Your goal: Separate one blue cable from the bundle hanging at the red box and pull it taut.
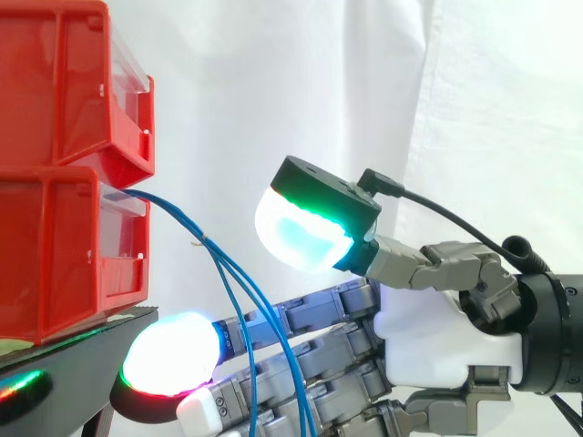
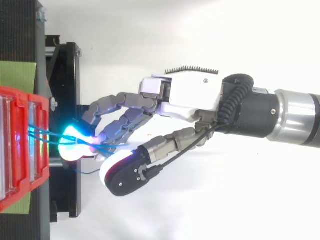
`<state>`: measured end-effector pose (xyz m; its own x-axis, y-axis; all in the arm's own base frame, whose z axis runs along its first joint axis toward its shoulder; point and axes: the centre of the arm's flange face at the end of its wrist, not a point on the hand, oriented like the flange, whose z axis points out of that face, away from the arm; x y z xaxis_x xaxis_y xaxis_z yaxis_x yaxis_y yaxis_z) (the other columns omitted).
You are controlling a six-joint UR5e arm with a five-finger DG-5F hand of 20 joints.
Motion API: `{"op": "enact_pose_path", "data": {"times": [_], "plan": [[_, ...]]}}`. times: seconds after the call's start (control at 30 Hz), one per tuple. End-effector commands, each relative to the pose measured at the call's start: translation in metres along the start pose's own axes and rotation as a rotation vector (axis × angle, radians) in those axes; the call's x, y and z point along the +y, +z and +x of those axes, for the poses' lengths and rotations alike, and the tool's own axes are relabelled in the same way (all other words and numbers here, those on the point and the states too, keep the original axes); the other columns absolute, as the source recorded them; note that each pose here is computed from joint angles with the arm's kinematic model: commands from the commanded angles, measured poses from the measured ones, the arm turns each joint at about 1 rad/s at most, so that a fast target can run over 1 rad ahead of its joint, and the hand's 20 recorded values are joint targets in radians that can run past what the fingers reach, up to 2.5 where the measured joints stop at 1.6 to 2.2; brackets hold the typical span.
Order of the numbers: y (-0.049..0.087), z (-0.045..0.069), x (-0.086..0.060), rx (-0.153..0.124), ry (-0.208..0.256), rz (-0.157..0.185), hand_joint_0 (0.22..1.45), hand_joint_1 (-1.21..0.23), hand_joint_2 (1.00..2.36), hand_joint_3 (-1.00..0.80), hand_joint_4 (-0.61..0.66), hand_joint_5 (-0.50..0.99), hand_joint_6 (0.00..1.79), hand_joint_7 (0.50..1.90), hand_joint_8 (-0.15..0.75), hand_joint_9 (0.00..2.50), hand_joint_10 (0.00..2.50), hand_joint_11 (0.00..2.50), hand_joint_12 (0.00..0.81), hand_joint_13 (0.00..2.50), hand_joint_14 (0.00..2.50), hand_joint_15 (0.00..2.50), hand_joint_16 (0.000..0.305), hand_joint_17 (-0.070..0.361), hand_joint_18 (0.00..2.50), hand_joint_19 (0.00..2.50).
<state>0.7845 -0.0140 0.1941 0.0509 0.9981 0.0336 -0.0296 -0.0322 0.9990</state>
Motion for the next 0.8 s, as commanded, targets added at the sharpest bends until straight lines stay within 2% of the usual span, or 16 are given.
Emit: {"op": "enact_pose_path", "data": {"times": [0.0,0.17,0.2,0.3,0.43,0.53,0.77], "plan": [[0.001,-0.003,0.003,0.004,0.001,0.0,0.6,-0.63,1.0,-0.5,0.37,-0.18,0.5,0.75,0.375,0.75,0.0,0.14,0.377,0.79,0.01,0.29,0.044,0.098,0.71,0.39],[0.001,-0.003,0.017,0.015,-0.003,-0.014,0.62,-0.63,1.0,-0.5,0.39,-0.16,0.5,0.82,0.377,0.79,0.0,0.17,0.373,0.8,0.01,0.3,0.044,0.098,0.72,0.4],[0.0,-0.003,0.025,0.019,-0.005,-0.024,0.62,-0.63,1.0,-0.49,0.38,-0.16,0.5,0.83,0.376,0.79,0.01,0.18,0.376,0.81,0.01,0.3,0.044,0.098,0.72,0.4],[-0.001,-0.003,0.036,0.02,-0.019,-0.03,0.63,-0.63,1.0,-0.47,0.4,-0.15,0.5,0.86,0.379,0.81,0.01,0.2,0.374,0.81,0.01,0.3,0.043,0.098,0.72,0.39],[-0.006,-0.005,0.052,0.018,-0.04,-0.02,0.64,-0.62,1.0,-0.46,0.4,-0.15,0.5,0.87,0.381,0.82,0.01,0.2,0.374,0.82,0.01,0.3,0.044,0.098,0.73,0.4],[-0.007,-0.006,0.052,0.017,-0.04,-0.006,0.64,-0.62,1.0,-0.46,0.4,-0.15,0.5,0.87,0.382,0.82,0.01,0.21,0.375,0.82,0.01,0.31,0.043,0.098,0.73,0.4],[-0.008,-0.011,0.051,0.01,-0.041,-0.003,0.64,-0.62,1.0,-0.46,0.4,-0.15,0.5,0.87,0.384,0.83,0.01,0.22,0.376,0.83,0.01,0.31,0.044,0.098,0.74,0.39]]}}
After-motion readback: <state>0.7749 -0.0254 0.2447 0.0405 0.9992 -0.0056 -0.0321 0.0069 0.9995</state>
